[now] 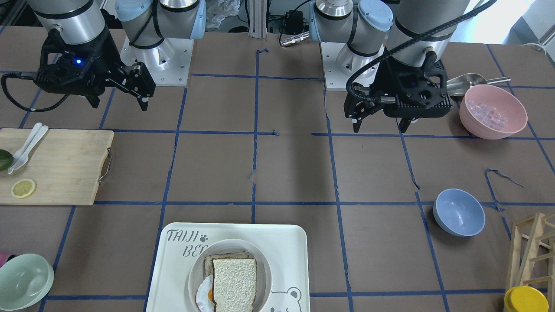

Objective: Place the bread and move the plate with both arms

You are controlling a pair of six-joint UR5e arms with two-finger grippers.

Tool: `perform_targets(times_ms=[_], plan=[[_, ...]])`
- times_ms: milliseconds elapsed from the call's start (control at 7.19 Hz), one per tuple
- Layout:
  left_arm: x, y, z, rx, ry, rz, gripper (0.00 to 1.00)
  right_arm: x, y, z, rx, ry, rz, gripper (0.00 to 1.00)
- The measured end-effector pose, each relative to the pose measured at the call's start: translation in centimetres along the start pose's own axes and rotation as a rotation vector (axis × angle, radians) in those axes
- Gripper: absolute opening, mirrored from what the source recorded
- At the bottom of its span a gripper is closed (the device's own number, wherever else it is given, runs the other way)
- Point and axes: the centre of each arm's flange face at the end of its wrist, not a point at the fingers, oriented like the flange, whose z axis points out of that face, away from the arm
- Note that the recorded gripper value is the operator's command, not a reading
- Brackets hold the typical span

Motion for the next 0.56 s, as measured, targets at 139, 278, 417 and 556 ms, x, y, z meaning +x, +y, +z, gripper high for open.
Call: perform_targets(times_ms=[139, 278, 417, 556], plan=[[0.3, 0.81, -0.37, 0.002, 0.02, 0.004, 1.0, 0.0, 0.0, 0.0, 0.0, 0.0, 0.0, 1.0], [0.52, 1.16, -0.46, 0.001, 0.039, 0.007, 1.0, 0.02, -0.02, 0.02, 0.0, 0.0, -0.001, 1.0], [0.64, 1.2, -0.43, 0.002, 0.047, 0.011, 1.0, 0.05, -0.04, 0.04, -0.001, 0.0, 0.0, 1.0], [0.57, 1.16, -0.5, 0.004, 0.048, 0.012, 1.0, 0.07, -0.05, 0.05, -0.001, 0.001, 0.0, 1.0]])
